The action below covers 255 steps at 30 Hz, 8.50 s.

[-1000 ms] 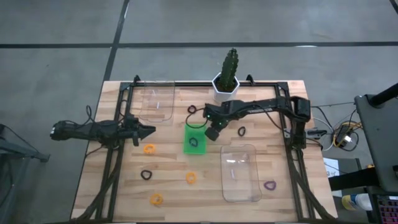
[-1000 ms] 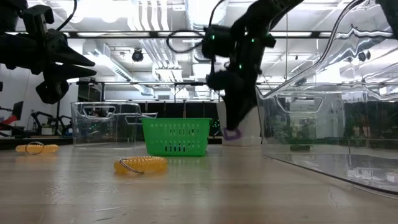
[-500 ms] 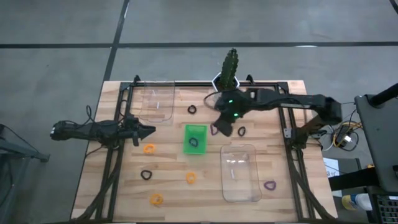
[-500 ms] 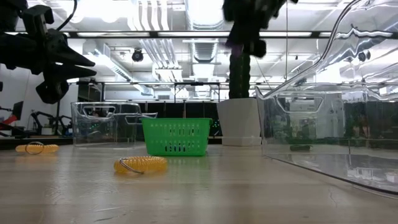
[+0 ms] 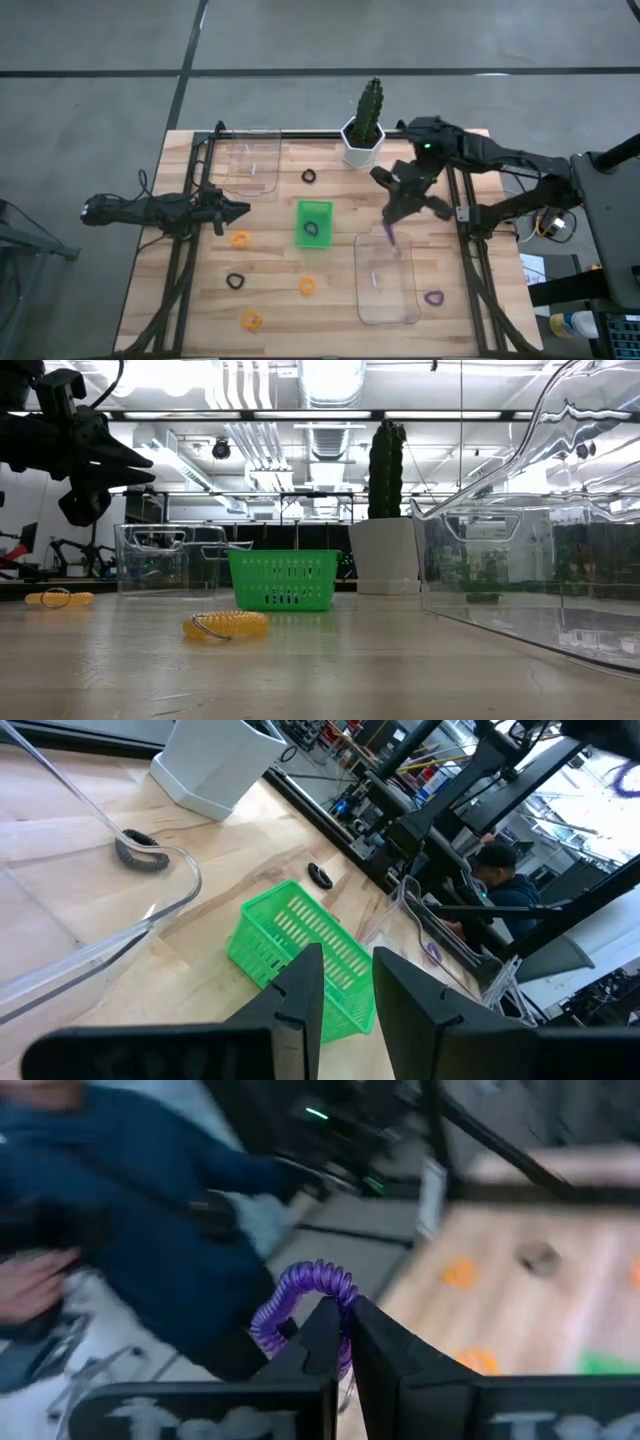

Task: Sort spring keychains
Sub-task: Put the top purple spring keychain into the green bin, then put the purple spring keychain into the green bin

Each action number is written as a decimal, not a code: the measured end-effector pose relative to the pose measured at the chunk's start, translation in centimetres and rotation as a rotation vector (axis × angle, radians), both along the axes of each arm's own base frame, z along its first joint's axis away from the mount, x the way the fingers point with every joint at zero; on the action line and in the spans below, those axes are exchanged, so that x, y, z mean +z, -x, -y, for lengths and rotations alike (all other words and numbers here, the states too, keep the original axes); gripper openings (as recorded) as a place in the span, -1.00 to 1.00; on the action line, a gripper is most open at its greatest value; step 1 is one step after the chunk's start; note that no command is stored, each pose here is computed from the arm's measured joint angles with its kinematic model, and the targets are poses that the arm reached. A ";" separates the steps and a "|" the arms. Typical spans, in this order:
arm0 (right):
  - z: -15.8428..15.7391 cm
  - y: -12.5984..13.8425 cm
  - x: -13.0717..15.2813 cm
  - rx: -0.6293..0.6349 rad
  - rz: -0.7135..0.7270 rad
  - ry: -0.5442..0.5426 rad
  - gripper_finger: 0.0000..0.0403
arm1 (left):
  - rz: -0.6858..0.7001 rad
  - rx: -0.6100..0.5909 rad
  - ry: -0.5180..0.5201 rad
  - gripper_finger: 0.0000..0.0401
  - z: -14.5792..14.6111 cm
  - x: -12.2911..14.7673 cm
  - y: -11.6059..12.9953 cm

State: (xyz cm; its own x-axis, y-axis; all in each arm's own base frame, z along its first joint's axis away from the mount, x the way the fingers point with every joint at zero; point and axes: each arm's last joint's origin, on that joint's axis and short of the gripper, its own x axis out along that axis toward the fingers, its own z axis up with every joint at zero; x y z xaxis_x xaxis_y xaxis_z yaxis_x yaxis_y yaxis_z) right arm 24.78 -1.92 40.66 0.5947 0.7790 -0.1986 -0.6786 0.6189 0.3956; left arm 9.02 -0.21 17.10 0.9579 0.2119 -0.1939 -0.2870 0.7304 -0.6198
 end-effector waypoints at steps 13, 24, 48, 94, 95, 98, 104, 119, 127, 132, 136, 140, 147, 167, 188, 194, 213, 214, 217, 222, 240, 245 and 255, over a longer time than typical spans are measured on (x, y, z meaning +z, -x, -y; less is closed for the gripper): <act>-0.9 1.3 3.6 0.288 0.390 0.009 -0.94 | 0.001 0.001 0.003 -0.59 0.0 0.0 0.0; -0.2 -1.1 1.3 -0.324 0.064 0.026 -0.94 | 0.001 0.001 0.004 -0.59 0.0 0.0 0.0; -0.4 -16.7 -14.7 -0.665 -0.534 0.352 -0.94 | 0.001 0.002 0.005 -0.59 0.0 0.0 0.0; 0.4 -20.2 -22.7 -0.685 -0.807 0.575 -0.85 | -0.018 0.001 -0.001 -0.59 0.0 -0.2 0.0; 0.4 -20.2 -22.7 -0.685 -0.807 0.575 -0.81 | -0.018 0.001 0.000 -0.59 0.0 -0.2 0.0; 0.4 -20.2 -22.7 -0.685 -0.807 0.575 -0.68 | -0.018 0.001 0.000 -0.59 0.0 -0.2 0.0; 0.4 -20.2 -22.5 -0.672 -0.793 0.587 -0.51 | -0.018 0.001 0.001 -0.59 0.0 -0.2 0.0; -0.1 -14.4 -13.3 -0.730 -0.929 0.605 -0.63 | -0.018 0.001 0.000 -0.59 0.0 -0.2 0.0; -1.5 -7.6 -7.2 -0.917 -0.989 0.608 -0.63 | -0.023 0.001 -0.001 -0.59 0.0 -0.2 0.0; -2.9 -2.5 -5.6 -1.001 -1.060 0.518 -0.57 | -0.026 0.001 -0.001 -0.59 0.0 -0.2 -0.1; -4.5 1.4 -5.8 -1.057 -1.092 0.427 -0.53 | -0.025 0.001 0.000 -0.59 0.0 -0.2 -0.1; -6.3 5.1 -7.1 -1.091 -1.150 0.334 -0.50 | -0.025 0.001 0.000 -0.59 0.0 -0.2 -0.1; -9.3 10.0 -9.6 -0.995 -1.246 0.276 -0.50 | -0.025 0.001 0.000 -0.59 0.0 -0.2 -0.1; -17.0 12.0 -16.9 -0.528 -1.305 0.394 -0.49 | -0.025 0.001 0.001 -0.59 0.0 -0.2 -0.1; -18.3 11.6 -20.9 -0.563 -1.266 0.402 -0.49 | -0.023 0.002 0.002 -0.59 0.0 -0.2 -0.1; -18.4 11.8 -21.1 -0.631 -1.318 0.358 -0.49 | -0.023 0.002 0.004 -0.59 0.0 -0.2 -0.1; -20.6 14.6 -21.1 -1.050 -1.520 -0.020 -0.49 | -0.023 0.002 0.005 -0.59 0.0 -0.2 -0.1; -20.7 14.6 -21.1 -1.070 -1.519 -0.038 -0.49 | -0.023 0.002 0.005 -0.59 0.0 -0.2 -0.1; -20.7 14.6 -21.1 -1.120 -1.521 -0.086 -0.49 | -0.023 0.002 0.005 -0.59 0.0 -0.2 -0.1; -20.6 14.6 -21.1 -1.173 -1.529 -0.140 -0.49 | -0.023 0.002 0.005 -0.59 0.0 -0.2 -0.1; -19.4 13.9 -22.3 -1.250 -1.531 -0.140 -0.49 | -0.023 0.002 0.005 -0.59 0.0 -0.2 -0.1; -19.1 13.9 -22.6 -1.263 -1.540 -0.133 -0.49 | -0.021 0.003 0.013 -0.59 0.0 -0.2 -0.1; -19.1 14.2 -22.8 -1.238 -1.614 -0.095 -0.49 | -0.018 0.006 0.026 -0.59 0.0 -0.2 -0.1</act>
